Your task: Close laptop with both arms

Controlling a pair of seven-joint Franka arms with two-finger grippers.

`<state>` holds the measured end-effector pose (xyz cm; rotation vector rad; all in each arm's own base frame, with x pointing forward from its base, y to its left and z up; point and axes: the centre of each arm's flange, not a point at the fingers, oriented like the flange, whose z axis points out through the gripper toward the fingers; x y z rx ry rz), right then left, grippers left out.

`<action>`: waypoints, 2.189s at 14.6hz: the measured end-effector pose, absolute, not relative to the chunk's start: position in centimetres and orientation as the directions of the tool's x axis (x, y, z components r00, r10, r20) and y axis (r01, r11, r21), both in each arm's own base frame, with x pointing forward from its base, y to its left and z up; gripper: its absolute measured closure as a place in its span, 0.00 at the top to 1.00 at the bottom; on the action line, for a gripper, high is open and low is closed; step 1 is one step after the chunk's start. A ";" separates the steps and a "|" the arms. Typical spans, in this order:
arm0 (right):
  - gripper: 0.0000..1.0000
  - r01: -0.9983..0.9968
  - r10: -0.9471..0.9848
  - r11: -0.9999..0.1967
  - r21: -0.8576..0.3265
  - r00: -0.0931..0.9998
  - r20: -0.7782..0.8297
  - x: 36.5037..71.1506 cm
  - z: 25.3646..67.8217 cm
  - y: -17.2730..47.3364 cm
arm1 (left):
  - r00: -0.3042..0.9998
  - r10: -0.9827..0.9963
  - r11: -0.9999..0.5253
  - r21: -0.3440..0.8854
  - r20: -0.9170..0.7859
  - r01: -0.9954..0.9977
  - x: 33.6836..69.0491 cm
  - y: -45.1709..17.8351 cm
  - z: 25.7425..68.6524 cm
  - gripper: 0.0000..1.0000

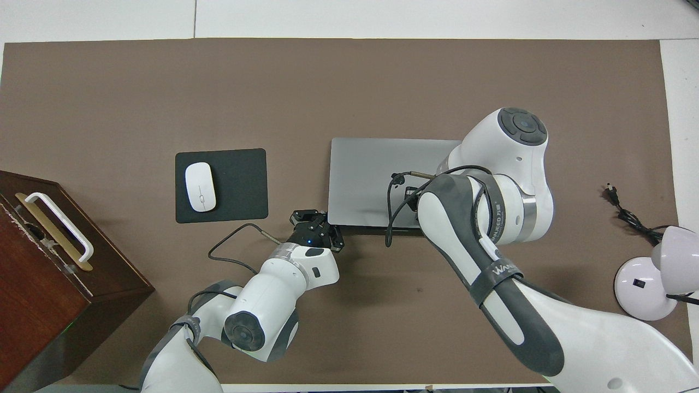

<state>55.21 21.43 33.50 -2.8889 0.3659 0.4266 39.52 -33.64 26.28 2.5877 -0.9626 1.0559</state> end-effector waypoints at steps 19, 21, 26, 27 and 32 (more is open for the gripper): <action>0.01 -0.285 -0.216 -0.943 -0.171 0.917 -0.335 56.3 36.5 19.7 | 0.549 -0.489 -0.781 -0.060 0.678 -0.622 39.6 -33.4 26.4 0.01; 0.01 -0.281 -0.212 -0.944 -0.172 0.918 -0.335 56.4 36.9 19.8 | 0.594 -0.496 -0.788 -0.042 0.633 -0.614 39.7 -32.5 26.5 0.01; 0.01 -0.262 -0.200 -0.950 -0.169 0.928 -0.314 57.3 38.6 18.8 | 0.746 -0.489 -0.811 0.079 0.452 -0.579 41.2 -28.2 34.8 0.01; 0.01 -0.246 -0.186 -0.954 -0.170 0.934 -0.305 57.6 39.0 18.1 | 0.762 -0.485 -0.812 0.100 0.429 -0.574 41.1 -27.2 36.9 0.01; 0.01 -0.139 -0.107 -0.981 -0.136 0.971 -0.215 58.5 42.4 13.5 | 0.823 -0.467 -0.823 0.181 0.324 -0.538 40.4 -22.2 45.4 0.01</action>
